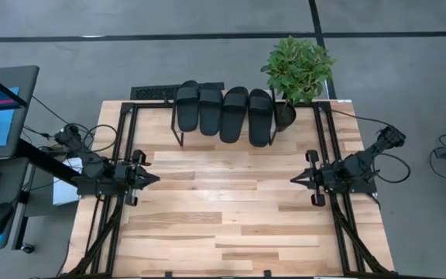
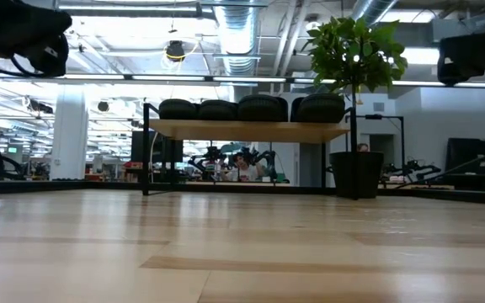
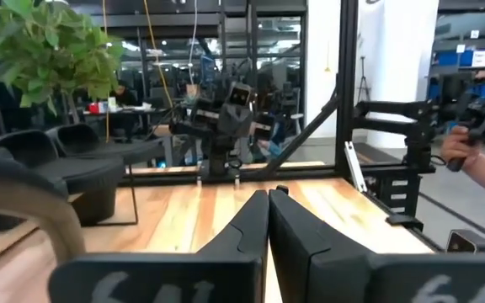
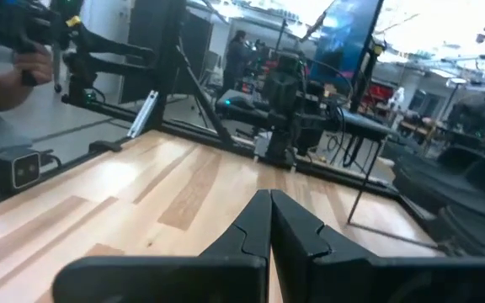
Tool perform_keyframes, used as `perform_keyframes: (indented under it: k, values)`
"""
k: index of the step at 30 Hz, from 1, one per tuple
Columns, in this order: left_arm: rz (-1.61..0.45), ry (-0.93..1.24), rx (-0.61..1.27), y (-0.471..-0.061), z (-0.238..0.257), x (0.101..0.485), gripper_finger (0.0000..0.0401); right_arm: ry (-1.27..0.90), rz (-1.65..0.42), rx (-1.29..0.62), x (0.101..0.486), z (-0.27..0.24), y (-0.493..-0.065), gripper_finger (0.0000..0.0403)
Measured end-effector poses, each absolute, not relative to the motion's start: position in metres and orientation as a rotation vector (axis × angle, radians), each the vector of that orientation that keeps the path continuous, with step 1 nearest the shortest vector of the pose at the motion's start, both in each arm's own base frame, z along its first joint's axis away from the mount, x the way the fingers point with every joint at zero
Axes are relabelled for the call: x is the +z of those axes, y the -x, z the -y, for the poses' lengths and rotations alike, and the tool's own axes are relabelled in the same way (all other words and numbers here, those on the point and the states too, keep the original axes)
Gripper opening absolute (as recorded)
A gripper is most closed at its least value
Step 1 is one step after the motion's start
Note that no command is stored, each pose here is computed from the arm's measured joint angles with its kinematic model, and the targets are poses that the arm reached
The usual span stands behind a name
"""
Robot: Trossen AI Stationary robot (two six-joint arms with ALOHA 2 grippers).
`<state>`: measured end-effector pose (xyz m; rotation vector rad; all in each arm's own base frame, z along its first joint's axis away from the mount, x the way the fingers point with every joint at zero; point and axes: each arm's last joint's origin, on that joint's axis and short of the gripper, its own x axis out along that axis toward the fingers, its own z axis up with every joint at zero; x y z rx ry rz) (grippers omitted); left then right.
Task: Pick and place slides into the shelf
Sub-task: Return to Home Position
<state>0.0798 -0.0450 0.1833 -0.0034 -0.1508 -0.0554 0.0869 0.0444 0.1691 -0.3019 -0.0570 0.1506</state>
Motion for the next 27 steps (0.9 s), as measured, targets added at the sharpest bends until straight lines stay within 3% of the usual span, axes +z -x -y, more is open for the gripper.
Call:
perform_keyframes:
  k: [27]
  values:
    - [0.082,-0.101,-0.058,-0.0807,0.0461,0.1746,0.0000,0.302,0.055,0.143,0.1689,-0.0443,-0.0871,0.0000]
